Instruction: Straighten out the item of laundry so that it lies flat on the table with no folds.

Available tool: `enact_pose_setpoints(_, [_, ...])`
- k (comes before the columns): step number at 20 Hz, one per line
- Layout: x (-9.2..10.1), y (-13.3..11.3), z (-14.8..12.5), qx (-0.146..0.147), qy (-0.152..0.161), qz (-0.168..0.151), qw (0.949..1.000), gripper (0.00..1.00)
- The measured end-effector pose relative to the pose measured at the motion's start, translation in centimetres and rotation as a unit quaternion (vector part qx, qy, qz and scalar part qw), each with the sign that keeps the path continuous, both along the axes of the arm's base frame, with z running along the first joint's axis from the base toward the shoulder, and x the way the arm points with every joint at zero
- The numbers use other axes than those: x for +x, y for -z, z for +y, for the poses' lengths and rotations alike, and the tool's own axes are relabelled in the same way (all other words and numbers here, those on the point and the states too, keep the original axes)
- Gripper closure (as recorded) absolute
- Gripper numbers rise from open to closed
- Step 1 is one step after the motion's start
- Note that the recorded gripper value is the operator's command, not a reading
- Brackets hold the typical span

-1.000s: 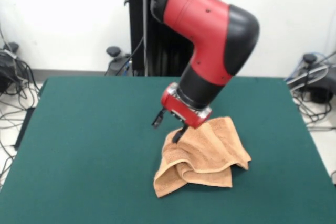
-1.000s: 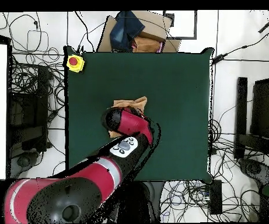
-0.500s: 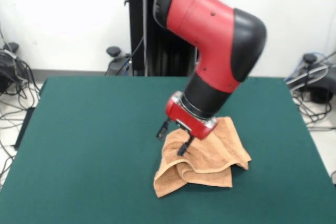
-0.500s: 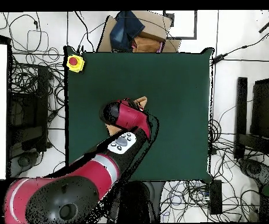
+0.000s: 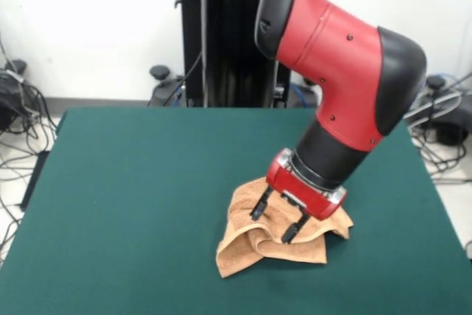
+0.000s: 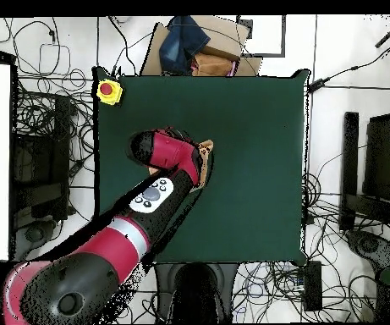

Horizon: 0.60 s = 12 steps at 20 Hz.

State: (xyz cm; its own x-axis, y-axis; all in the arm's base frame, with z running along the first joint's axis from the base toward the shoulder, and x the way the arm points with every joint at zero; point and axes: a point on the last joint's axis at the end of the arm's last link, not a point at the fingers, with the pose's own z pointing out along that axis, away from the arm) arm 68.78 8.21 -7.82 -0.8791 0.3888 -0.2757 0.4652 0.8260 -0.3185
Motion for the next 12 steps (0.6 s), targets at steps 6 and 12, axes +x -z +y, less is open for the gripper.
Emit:
enact_pose_setpoints(6, [0.2,-0.3,-1.9,0.009,0.066,0.014,0.9977,0.00])
enact_pose_setpoints(12, [1.0,-0.8,-9.4,0.028,0.185,-0.014,0.9822,0.00])
